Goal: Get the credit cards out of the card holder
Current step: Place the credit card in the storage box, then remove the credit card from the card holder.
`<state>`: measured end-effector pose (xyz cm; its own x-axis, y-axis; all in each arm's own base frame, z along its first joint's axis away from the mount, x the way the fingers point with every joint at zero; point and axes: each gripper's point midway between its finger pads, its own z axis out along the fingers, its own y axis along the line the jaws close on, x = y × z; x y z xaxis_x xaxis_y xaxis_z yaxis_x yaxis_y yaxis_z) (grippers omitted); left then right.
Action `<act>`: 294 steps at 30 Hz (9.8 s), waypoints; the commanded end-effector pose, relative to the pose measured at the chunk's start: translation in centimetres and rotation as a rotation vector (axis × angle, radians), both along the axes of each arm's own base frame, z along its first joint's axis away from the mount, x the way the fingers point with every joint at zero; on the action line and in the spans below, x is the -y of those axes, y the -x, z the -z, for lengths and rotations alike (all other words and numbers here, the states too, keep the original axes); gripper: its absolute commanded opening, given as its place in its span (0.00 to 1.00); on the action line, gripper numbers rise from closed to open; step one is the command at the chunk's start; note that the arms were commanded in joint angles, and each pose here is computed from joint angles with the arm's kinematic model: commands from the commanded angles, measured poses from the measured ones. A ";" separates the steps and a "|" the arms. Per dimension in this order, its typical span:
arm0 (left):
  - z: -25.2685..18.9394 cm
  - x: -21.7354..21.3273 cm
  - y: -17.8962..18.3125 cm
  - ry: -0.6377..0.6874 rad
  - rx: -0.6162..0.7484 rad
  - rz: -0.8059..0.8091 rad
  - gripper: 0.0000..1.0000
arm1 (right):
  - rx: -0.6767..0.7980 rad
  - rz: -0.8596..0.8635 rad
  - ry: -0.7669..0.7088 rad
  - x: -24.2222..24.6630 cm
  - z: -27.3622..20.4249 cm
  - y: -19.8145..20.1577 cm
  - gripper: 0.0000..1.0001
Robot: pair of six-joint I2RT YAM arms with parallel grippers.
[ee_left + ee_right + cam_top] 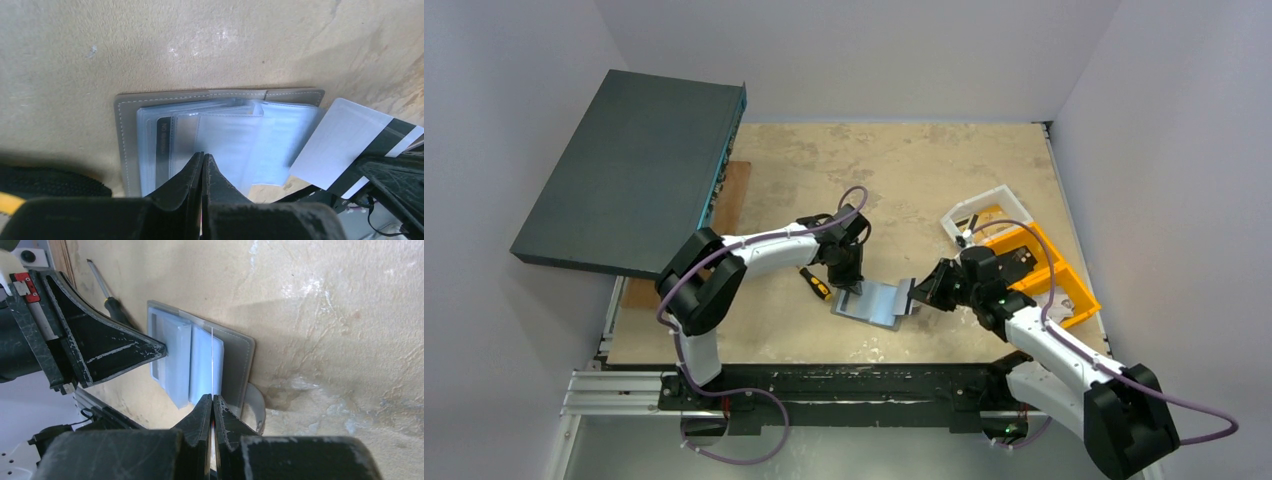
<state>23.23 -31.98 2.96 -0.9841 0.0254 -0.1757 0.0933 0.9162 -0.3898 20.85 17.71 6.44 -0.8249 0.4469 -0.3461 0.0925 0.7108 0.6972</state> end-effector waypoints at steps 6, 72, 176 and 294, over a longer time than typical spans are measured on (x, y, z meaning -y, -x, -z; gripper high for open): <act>-12.0 1.5 -1.4 0.130 0.248 0.140 0.22 | 0.106 0.024 0.030 0.4 -5.6 -2.1 0.00; -17.4 -3.6 6.4 0.212 0.250 0.400 1.00 | -0.656 1.099 1.054 32.2 -5.9 1.8 0.39; -1.7 -1.5 2.4 0.082 -0.015 0.104 0.29 | -0.046 -0.198 0.269 -8.6 7.3 0.5 0.03; -0.5 -2.2 0.6 0.033 -0.013 0.026 0.02 | -0.087 -0.282 0.117 -10.3 3.8 -1.7 0.32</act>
